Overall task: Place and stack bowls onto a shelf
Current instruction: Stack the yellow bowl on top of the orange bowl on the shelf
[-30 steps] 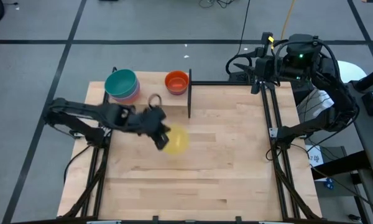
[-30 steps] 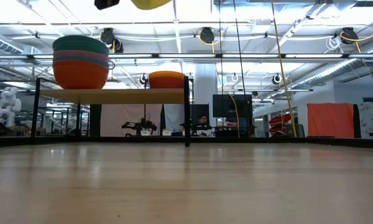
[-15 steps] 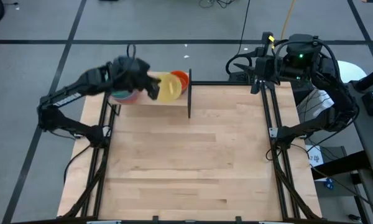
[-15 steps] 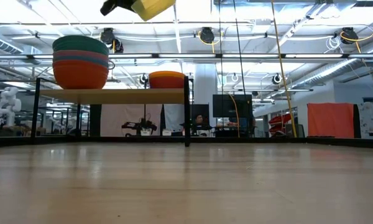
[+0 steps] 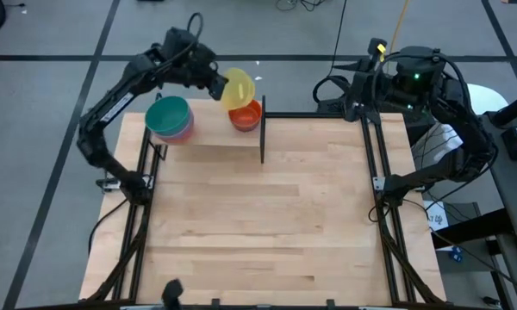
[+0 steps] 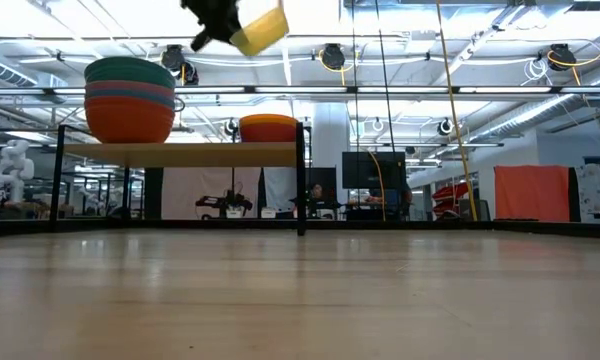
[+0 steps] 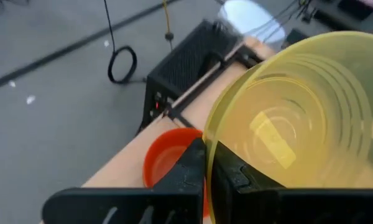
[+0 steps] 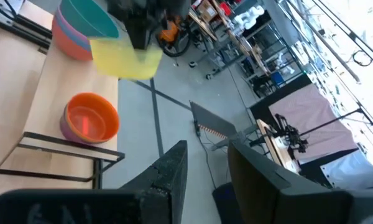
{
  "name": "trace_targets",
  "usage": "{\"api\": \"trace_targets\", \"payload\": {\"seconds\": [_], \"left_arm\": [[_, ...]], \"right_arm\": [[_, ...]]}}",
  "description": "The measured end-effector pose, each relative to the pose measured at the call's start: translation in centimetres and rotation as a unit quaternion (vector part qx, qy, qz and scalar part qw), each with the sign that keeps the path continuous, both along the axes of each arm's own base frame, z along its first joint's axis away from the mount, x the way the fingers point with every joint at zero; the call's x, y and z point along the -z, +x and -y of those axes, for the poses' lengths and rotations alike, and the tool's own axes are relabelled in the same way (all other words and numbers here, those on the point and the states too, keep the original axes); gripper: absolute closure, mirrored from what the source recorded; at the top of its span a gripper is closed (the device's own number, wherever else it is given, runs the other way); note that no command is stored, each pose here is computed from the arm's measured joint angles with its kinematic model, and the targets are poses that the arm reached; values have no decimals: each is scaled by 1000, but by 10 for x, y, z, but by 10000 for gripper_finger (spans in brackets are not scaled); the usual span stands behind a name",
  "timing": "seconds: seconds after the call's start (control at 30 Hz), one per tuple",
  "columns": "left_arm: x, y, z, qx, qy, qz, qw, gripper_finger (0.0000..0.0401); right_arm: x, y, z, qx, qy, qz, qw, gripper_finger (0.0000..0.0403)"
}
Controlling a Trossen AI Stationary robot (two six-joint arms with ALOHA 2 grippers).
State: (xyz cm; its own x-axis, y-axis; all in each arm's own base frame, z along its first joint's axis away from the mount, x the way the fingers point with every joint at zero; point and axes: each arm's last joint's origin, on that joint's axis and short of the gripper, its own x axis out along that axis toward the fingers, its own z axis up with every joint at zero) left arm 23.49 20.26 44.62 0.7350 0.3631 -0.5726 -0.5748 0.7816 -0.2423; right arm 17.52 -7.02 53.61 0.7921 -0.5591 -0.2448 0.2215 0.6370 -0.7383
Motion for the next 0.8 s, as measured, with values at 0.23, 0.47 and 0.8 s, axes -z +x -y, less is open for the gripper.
{"api": "trace_targets", "payload": {"seconds": [0.23,0.47,0.8], "left_arm": [[39,28,-34,30,-41,-68,996,398],[70,42,-48,57,-61,-126,989,398],[91,45,-54,52,-58,-193,978,398]], "right_arm": [[0,0,0,0,0,0,1000,292],[0,0,0,3,8,6,1000,292],[0,0,0,3,10,7,1000,292]]}}
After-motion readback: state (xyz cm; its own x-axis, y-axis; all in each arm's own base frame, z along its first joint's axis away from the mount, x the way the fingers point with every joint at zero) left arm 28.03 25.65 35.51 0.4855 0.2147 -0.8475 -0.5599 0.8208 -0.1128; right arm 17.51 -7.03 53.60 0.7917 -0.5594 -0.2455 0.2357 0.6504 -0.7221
